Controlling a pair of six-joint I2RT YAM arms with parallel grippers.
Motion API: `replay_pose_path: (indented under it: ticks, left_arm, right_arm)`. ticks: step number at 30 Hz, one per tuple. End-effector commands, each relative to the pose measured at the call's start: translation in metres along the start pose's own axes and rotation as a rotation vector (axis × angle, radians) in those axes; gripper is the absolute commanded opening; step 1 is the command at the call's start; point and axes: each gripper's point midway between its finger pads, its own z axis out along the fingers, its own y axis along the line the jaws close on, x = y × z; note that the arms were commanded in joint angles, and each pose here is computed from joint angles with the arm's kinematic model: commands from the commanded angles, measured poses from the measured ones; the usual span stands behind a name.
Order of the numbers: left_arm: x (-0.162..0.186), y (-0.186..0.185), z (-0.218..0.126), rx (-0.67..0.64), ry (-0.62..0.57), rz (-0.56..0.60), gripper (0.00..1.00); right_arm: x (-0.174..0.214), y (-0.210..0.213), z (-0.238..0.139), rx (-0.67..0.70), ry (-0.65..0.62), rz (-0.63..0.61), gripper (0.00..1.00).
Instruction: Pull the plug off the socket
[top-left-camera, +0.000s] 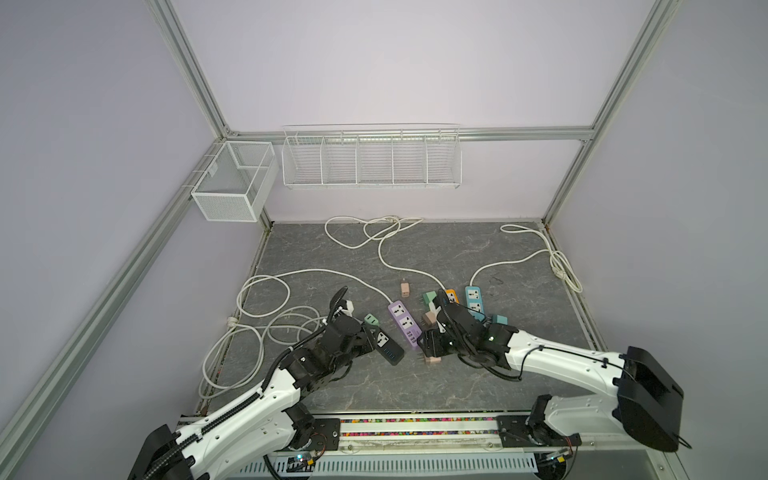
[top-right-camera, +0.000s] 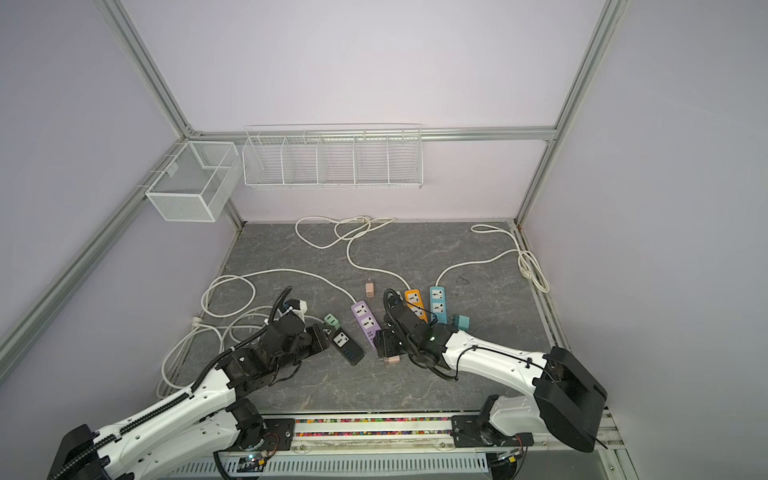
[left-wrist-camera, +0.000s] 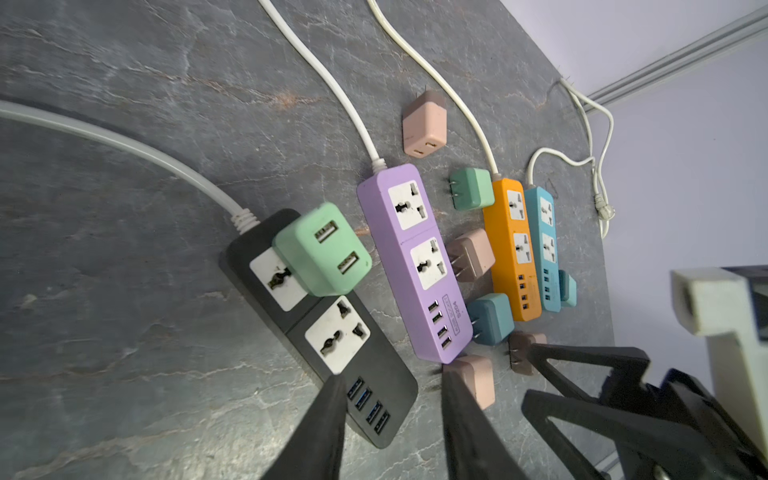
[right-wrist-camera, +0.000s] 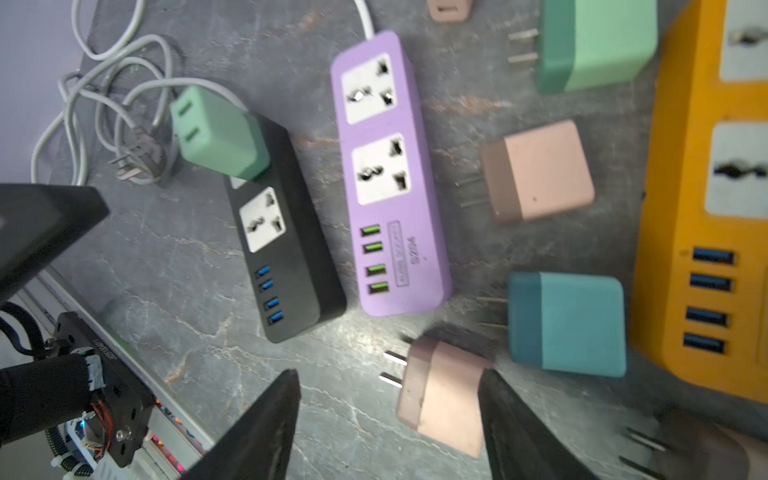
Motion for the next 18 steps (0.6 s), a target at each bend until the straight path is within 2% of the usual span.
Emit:
replay_pose_path:
  ticks: [1,8,18]
  left_arm:
    - [0.001,0.025,-0.001,-0.074,0.002,0.004,0.4]
    - [-0.006,0.037,-0.001,-0.085,-0.005,-0.018,0.41]
    - [-0.013,0.053,0.01,-0.088,0.003,-0.085,0.41]
  right_arm:
    - [-0.002,0.005,0.003,0.06,0.016,-0.133,0.72]
    - [-0.026,0.041,0.017,0.057,0.011,-0.276,0.73]
    - [-0.041,0.07,0.049,0.037,0.04,-0.348,0.73]
